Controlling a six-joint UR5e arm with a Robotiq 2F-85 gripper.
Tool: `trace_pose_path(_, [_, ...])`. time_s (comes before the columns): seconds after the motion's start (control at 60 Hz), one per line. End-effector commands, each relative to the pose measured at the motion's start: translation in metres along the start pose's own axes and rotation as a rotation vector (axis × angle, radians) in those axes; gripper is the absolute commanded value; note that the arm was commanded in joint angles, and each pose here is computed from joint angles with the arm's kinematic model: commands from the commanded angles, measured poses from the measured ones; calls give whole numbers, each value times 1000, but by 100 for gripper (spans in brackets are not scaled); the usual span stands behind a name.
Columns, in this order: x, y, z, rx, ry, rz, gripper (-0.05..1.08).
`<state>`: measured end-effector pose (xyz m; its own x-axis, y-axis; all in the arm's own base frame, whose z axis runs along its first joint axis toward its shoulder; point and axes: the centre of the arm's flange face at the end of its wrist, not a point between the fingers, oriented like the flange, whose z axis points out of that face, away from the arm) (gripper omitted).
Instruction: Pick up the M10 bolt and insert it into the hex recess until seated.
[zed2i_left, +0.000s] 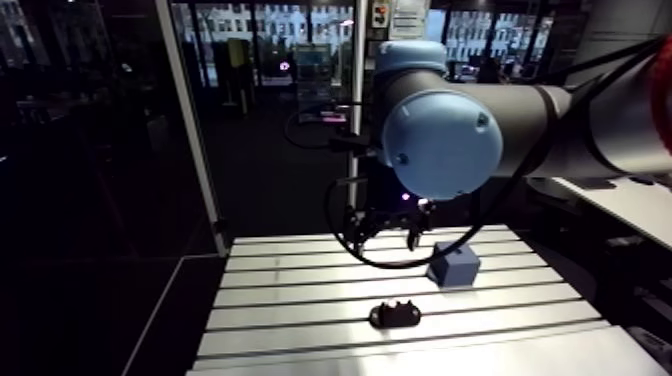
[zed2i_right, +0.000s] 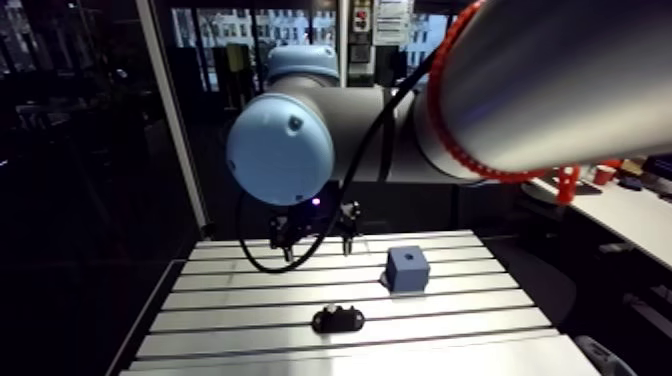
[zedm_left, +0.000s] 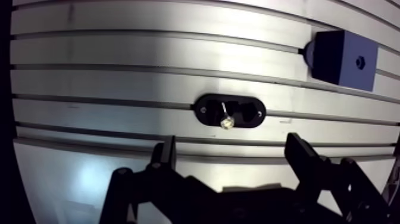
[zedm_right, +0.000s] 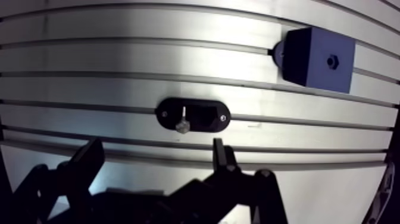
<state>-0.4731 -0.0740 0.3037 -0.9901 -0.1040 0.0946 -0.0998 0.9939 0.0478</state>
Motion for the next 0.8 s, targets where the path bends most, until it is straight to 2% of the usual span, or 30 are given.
trace_pose_path(0.017, [-5, 1, 16, 3, 9, -22, 1])
trace_pose_path(0.4, [-11, 15, 46, 1, 3, -31, 1])
trace_pose_path(0.583, [-15, 15, 59, 9, -14, -31, 1])
trace_pose_path(0.683, [-13, 14, 66, 14, -6, -32, 1])
trace_pose_path(0.717, [-12, 14, 69, 21, 2, -39, 1])
trace_pose_path(0.8, [-12, 13, 71, 24, 11, -54, 1])
